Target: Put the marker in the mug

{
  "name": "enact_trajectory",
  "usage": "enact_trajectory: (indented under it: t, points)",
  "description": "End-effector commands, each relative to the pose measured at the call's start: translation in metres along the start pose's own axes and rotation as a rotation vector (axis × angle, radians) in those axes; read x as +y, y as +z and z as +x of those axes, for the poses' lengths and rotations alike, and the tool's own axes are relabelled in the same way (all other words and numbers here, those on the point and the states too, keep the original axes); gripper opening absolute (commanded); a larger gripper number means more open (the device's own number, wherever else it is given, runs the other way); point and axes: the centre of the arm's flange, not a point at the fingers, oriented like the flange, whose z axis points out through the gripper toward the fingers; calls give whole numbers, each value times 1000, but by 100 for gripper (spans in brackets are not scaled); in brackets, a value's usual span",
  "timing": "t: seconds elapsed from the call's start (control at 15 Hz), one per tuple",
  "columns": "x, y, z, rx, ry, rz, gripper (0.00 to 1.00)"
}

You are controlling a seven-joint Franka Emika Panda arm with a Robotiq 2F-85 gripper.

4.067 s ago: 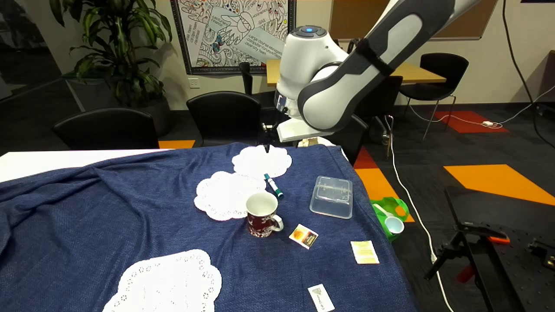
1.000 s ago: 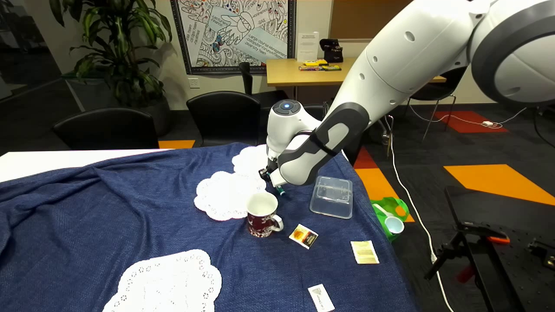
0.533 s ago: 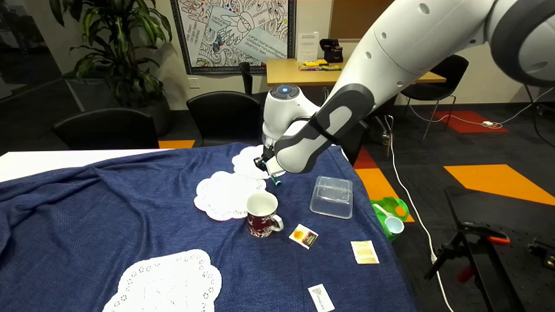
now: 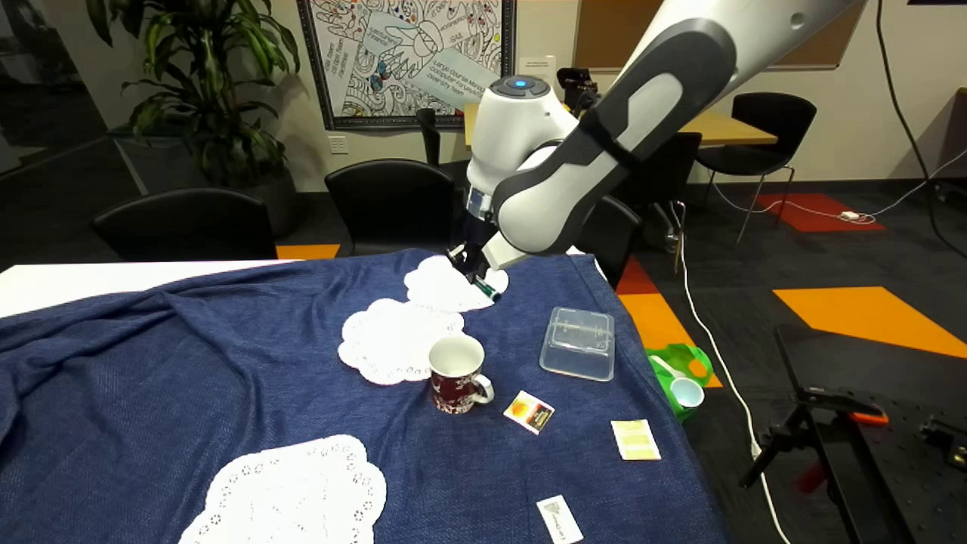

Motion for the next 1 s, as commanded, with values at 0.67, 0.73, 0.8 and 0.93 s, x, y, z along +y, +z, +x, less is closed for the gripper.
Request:
enact_trajectory:
  t: [0.67, 0.73, 0.8, 0.93]
  points:
    - [-36, -140, -65, -3, -235, 85, 5]
    - [-40, -145, -69, -18, -252, 94, 5]
    - [-42, -149, -75, -43, -273, 106, 5]
    - [-51, -131, -67, -14, -246, 98, 19]
